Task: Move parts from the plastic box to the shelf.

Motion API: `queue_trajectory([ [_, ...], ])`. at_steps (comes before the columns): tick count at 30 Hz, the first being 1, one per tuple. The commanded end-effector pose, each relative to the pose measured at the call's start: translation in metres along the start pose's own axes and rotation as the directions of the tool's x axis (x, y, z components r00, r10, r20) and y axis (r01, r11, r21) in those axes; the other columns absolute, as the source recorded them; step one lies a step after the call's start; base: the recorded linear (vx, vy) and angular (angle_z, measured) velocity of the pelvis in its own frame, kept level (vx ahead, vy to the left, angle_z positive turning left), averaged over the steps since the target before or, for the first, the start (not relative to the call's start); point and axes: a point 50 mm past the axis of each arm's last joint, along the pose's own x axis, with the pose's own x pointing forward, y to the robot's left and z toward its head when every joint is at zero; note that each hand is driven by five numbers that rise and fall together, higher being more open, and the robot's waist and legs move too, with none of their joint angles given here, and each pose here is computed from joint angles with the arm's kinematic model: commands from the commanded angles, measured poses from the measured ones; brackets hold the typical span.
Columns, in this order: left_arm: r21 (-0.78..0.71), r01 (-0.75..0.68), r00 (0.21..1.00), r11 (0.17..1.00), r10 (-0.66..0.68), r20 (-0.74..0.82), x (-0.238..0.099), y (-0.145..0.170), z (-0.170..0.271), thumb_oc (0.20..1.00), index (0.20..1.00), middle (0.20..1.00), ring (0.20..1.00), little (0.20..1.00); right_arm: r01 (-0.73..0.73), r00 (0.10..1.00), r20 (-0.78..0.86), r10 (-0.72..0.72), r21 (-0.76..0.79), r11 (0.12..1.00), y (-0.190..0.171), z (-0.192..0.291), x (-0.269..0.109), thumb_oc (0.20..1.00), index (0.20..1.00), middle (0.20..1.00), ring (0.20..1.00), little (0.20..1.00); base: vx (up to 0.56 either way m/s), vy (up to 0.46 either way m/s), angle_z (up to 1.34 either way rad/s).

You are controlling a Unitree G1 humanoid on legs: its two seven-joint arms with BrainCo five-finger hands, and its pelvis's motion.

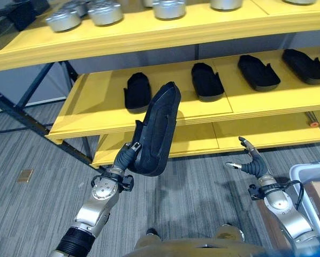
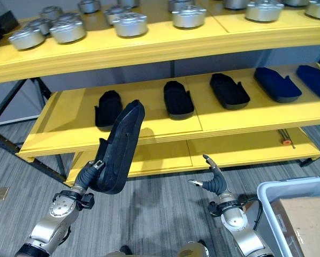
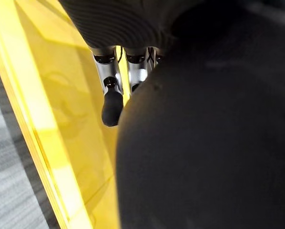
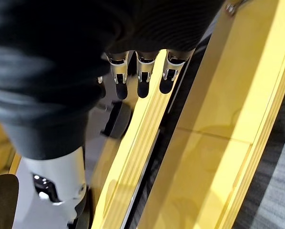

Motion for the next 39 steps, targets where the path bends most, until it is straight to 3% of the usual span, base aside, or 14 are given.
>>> queue_trajectory([
  [1, 0.055, -0.086, 0.979, 0.995, 0.075, 0.189, -0.002, 0.021, 0.035, 0.2, 0.2, 0.2, 0.2, 0.2, 0.014, 0.989, 0.144, -0.014, -0.001, 1.0, -0.004, 0.026, 0.009, 1.0, 1.0, 1.0, 1.0, 1.0, -0.01, 0.218, 0.03],
  [11, 0.103, -0.158, 0.96, 0.982, 0.128, 0.25, -0.001, 0.04, 0.047, 0.2, 0.2, 0.2, 0.2, 0.2, 0.007, 0.98, 0.199, -0.005, -0.012, 1.0, -0.001, 0.044, 0.019, 1.0, 1.0, 1.0, 1.0, 1.0, -0.04, 0.248, 0.07],
  [21, 0.084, -0.173, 0.958, 0.981, 0.148, 0.245, 0.003, 0.037, 0.051, 0.2, 0.2, 0.2, 0.2, 0.2, -0.046, 0.965, 0.255, 0.053, -0.033, 0.998, 0.011, 0.066, 0.031, 1.0, 1.0, 1.0, 1.0, 1.0, -0.06, 0.251, -0.41],
  [39, 0.03, -0.107, 0.969, 0.994, 0.097, 0.228, 0.004, 0.015, 0.04, 0.2, 0.2, 0.2, 0.2, 0.2, 0.008, 0.984, 0.177, -0.001, -0.039, 0.999, -0.003, 0.027, 0.0, 1.0, 1.0, 1.0, 1.0, 1.0, 0.14, 0.016, 0.28],
])
